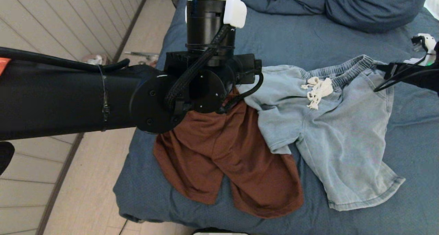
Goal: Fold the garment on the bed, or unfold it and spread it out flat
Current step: Unford the blue shorts
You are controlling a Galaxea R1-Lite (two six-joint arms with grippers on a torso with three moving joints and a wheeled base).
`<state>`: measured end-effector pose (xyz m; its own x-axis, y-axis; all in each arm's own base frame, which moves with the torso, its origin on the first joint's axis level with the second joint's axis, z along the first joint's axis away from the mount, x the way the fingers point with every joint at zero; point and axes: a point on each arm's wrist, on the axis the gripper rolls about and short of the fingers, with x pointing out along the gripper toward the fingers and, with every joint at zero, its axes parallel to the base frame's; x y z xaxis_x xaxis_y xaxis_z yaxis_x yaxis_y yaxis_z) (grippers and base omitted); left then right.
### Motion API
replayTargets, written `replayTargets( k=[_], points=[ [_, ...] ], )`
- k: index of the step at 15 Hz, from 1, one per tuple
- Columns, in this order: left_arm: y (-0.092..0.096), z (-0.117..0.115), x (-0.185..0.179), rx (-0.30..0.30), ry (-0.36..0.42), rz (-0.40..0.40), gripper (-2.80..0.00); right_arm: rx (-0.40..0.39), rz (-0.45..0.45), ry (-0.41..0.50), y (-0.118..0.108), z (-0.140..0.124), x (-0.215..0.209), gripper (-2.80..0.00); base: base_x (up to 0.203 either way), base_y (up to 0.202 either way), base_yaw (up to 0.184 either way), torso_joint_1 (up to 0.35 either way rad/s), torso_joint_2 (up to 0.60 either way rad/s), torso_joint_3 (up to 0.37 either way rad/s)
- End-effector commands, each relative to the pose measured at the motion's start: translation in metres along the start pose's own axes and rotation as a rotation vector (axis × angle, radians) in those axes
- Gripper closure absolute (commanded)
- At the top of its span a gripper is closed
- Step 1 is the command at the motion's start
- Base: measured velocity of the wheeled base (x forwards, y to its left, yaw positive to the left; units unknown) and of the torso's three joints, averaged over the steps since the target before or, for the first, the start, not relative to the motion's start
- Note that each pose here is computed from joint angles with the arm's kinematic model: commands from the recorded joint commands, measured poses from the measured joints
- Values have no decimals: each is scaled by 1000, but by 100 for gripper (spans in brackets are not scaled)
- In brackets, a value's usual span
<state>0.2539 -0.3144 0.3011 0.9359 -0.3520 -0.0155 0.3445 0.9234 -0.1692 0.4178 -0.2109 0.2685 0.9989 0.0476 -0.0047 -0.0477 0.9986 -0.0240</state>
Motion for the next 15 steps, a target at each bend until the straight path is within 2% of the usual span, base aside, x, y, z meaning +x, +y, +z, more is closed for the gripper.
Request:
replayTargets(
  k=[1,2,3,4,5,6,13,14,15],
  points=[
    [-1,-1,1,0,1,3,-280,1,3,3,-1,-2,1,0,0,0,0,0,0,0],
    [-2,-6,4,3,5,2,-280,5,-50,12,-9,-4,-3,0,0,0,0,0,0,0],
    [-3,-10,7,5,8,2,-280,9,-145,23,-27,-6,-13,0,0,0,0,0,0,0],
    [-4,-13,10,8,11,3,-280,17,-189,43,-38,-12,-18,0,0,0,0,0,0,0],
    [-4,-13,10,8,11,3,-280,16,-190,43,-38,-12,-18,0,0,0,0,0,0,0],
    [-5,-14,11,9,13,3,-280,-7,-226,53,-41,-16,-17,-280,0,0,0,0,0,0],
    [-5,-14,11,8,12,3,-280,-10,-231,56,-41,-17,-16,-280,0,0,0,0,0,0],
    [-4,-16,11,6,10,6,-280,52,-190,65,-36,-11,-20,-280,0,0,0,0,0,0],
    [-4,-16,11,5,10,6,-280,122,-148,72,-30,-3,-25,0,0,0,0,0,0,0]
  ],
)
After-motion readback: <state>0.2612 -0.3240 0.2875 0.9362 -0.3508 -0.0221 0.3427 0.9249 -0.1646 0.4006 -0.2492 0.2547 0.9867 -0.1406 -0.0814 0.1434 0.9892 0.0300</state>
